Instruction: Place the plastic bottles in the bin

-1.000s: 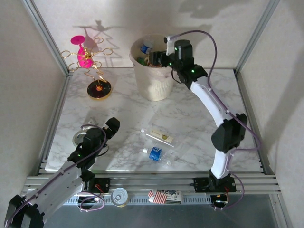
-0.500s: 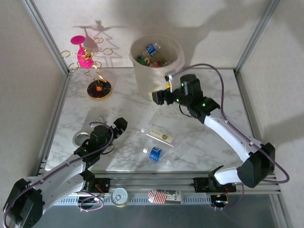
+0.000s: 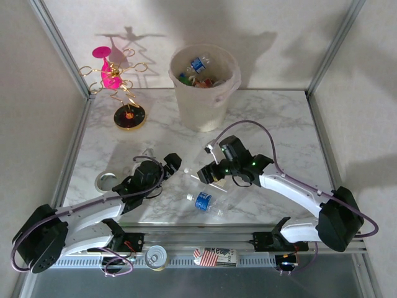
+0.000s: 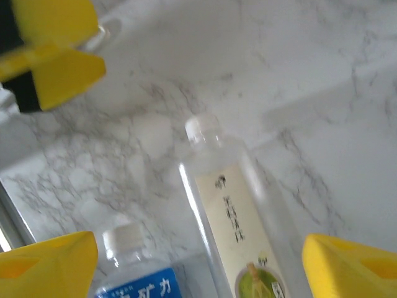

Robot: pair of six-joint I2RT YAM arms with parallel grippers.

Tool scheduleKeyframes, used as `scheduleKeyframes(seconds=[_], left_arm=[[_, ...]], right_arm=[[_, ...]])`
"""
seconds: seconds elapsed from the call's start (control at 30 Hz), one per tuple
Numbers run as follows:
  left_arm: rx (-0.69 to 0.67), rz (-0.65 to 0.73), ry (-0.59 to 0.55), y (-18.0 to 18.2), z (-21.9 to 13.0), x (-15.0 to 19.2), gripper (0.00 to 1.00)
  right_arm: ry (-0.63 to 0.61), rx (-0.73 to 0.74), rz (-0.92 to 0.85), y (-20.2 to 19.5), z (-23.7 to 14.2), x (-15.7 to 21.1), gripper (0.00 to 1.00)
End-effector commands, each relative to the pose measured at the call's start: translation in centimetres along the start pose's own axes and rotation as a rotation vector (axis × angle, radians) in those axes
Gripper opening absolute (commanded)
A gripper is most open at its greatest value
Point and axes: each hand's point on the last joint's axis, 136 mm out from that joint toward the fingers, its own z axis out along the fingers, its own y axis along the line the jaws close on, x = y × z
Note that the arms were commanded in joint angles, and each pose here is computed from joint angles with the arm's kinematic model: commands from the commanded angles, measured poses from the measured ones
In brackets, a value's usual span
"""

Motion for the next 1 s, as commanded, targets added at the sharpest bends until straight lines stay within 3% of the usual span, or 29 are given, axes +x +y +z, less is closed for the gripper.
scheduleKeyframes(seconds=[0.0,0.27,0.97], left_arm=[[0.05,-0.066,-0.049,-2.0,0.1,-1.0,1.0],[0.041,-0.061,-0.035,-2.3,0.5,-0.4,1.0],[0.036,-0.038,0.013,-2.8,1.6,1.1,0.99]], right_arm=[[0.027,0.065,0.019,-0.7,-0.1,1.4,0.87],[0.083,0.153,0.041,-2.7,1.1,4.1,0.91],[0.221,0.266,-0.02,-5.5,5.5,6.0,0.91]])
